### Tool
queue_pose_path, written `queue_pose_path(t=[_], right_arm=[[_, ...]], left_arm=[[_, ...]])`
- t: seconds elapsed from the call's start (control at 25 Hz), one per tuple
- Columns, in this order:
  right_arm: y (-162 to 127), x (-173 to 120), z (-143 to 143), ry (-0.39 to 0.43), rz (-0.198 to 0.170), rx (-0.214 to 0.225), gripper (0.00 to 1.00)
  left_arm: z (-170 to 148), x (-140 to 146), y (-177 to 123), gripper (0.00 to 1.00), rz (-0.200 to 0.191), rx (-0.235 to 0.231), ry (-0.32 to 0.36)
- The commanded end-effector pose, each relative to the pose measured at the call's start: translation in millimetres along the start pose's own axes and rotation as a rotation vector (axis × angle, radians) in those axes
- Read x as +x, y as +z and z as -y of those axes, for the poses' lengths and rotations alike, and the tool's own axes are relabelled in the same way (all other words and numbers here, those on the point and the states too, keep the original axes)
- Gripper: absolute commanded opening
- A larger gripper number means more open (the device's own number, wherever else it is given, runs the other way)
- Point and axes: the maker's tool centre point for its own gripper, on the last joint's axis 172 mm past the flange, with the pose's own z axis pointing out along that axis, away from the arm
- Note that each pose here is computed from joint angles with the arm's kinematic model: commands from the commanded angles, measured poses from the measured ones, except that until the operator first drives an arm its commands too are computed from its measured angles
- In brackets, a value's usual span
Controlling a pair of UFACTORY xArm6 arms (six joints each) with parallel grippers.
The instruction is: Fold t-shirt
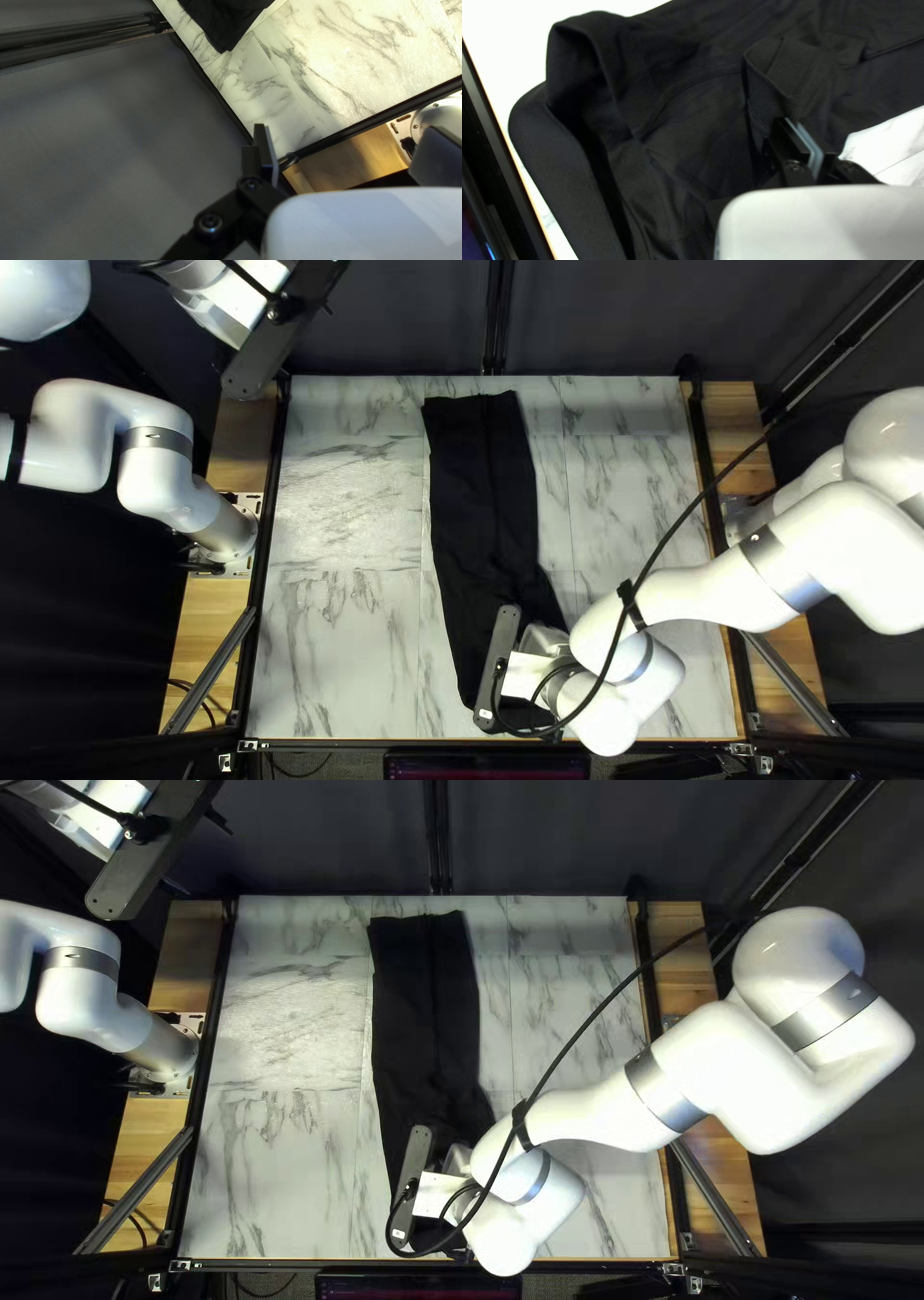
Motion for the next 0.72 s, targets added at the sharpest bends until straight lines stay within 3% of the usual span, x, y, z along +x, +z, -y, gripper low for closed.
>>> queue_pose_path(t=[0.04, 0.2, 0.4, 0.6, 0.72], right_arm=[[2, -13, 3, -0.003, 0.01, 0.03, 0.98], [-15, -8, -6, -0.039, 0.014, 0.062, 1.0], [-26, 38, -29, -0.153, 0.037, 0.11, 1.0], [-4, 87, -49, -0.277, 0.027, 0.185, 1.0], [16, 103, -53, -0.393, 0.056, 0.239, 1.0]], left_arm=[[0, 0, 0, 1.0, 0.0, 0.0, 0.0], [0, 0, 0, 1.0, 0.0, 0.0, 0.0], [0, 0, 0, 1.0, 0.0, 0.0, 0.0], [0, 0, 0, 1.0, 0.0, 0.0, 0.0], [0, 0, 0, 1.0, 0.0, 0.0, 0.0]])
